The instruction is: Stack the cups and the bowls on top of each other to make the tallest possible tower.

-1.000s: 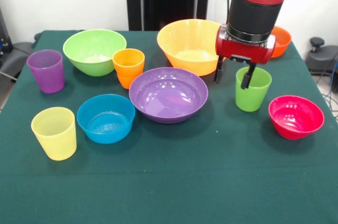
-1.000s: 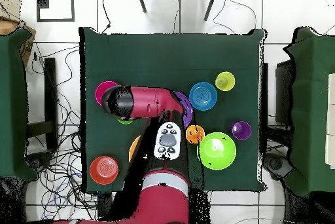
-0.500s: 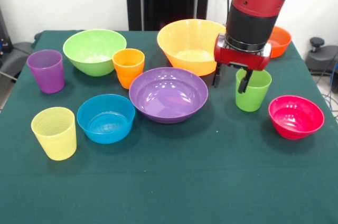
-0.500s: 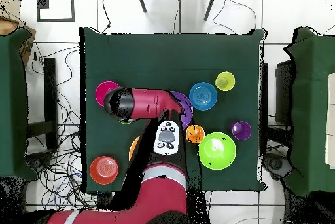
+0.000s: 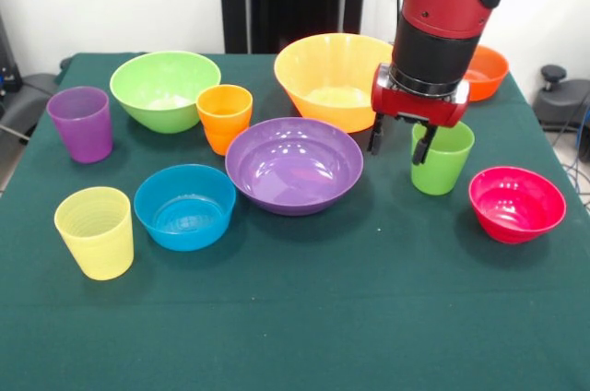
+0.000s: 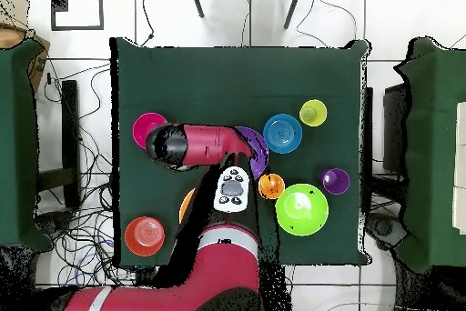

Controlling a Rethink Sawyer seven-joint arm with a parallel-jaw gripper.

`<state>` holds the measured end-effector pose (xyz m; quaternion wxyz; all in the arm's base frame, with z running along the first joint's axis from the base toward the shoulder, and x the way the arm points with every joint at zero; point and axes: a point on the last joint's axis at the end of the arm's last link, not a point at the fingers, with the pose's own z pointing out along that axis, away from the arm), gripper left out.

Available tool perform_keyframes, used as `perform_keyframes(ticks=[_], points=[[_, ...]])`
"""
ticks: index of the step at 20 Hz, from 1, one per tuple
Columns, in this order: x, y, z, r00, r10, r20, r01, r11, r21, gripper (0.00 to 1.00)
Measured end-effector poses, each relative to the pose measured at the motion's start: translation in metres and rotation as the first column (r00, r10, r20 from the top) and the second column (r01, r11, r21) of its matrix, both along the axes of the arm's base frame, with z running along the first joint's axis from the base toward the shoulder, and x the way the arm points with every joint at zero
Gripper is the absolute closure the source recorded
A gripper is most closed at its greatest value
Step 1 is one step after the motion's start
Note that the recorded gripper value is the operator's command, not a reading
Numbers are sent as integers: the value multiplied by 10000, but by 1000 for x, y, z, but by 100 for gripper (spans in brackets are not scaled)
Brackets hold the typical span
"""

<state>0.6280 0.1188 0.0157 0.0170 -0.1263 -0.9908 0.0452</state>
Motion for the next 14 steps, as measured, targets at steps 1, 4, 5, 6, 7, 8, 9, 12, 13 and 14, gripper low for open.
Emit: perform_keyframes(ticks=[1, 4, 5, 6, 7, 8, 9, 12, 13, 14], points=[[0, 0, 0, 10000, 22, -3, -22, 10000, -11, 0], [-2, 1, -1, 9999, 107, -19, -107, 9999, -51, 0], [-3, 1, -1, 9999, 151, -25, -151, 9999, -76, 0], [-3, 2, -2, 9998, 178, -31, -178, 9998, -92, 0], [-4, 3, -2, 9998, 210, -35, -210, 9997, -112, 0], [-5, 5, -2, 9996, 288, -45, -289, 9995, -159, 0], [-6, 7, -2, 9995, 323, -51, -324, 9993, -181, 0], [-9, 15, -4, 9988, 483, -77, -485, 9985, -256, 0], [-10, 18, -4, 9985, 538, -81, -540, 9982, -272, 0], [-11, 20, -4, 9982, 592, -85, -594, 9978, -289, 0]])
